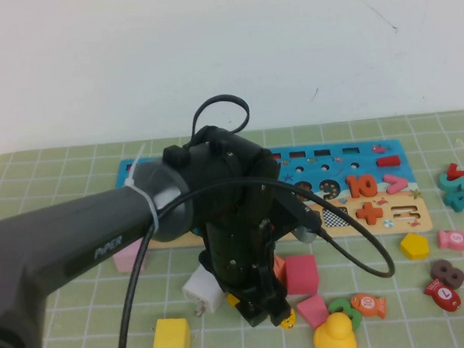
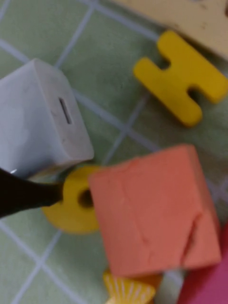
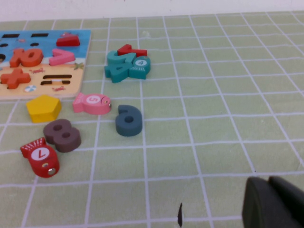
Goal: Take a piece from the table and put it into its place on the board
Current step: Pick up the "number 6"
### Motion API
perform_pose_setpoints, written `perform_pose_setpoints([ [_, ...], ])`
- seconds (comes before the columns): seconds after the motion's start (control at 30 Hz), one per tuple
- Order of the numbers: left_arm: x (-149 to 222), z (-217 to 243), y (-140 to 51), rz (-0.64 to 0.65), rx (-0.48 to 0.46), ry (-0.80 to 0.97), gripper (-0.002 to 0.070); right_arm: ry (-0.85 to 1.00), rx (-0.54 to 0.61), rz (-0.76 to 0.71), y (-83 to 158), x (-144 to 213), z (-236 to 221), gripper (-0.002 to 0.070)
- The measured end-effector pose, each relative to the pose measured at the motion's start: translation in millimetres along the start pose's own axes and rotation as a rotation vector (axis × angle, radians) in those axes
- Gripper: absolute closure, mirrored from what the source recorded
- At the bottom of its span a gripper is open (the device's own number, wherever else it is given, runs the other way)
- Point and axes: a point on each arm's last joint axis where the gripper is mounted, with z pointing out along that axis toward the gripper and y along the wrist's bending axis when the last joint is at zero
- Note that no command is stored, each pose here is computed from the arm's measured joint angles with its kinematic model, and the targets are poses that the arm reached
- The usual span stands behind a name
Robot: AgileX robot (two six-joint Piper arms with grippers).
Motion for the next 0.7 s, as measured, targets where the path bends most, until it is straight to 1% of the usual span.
perform_pose_setpoints([
  [0.2, 1, 1, 8.3, -0.019, -0.081, 0.019, 0.02, 0.0, 0.0, 0.0, 0, 0, 0, 0.0676],
  [0.37, 3, 2, 18.7, -0.046, -0.087, 0.015, 0.0198, 0.0, 0.001, -0.001, 0, 0, 0, 0.0676],
  [0.43, 4, 5, 23.0, -0.021, -0.082, 0.023, 0.0198, 0.0, 0.001, -0.001, 0, 0, 0, 0.0676],
  [0.57, 3, 9, 23.4, 0.104, -0.069, 0.029, 0.0198, 0.0, 0.001, -0.001, 0, 0, 0, 0.0677],
  [0.7, 0, 9, 23.0, 0.146, -0.066, -0.002, 0.0211, 0.0, 0.001, -0.001, 0, 0, 0, 0.0677],
])
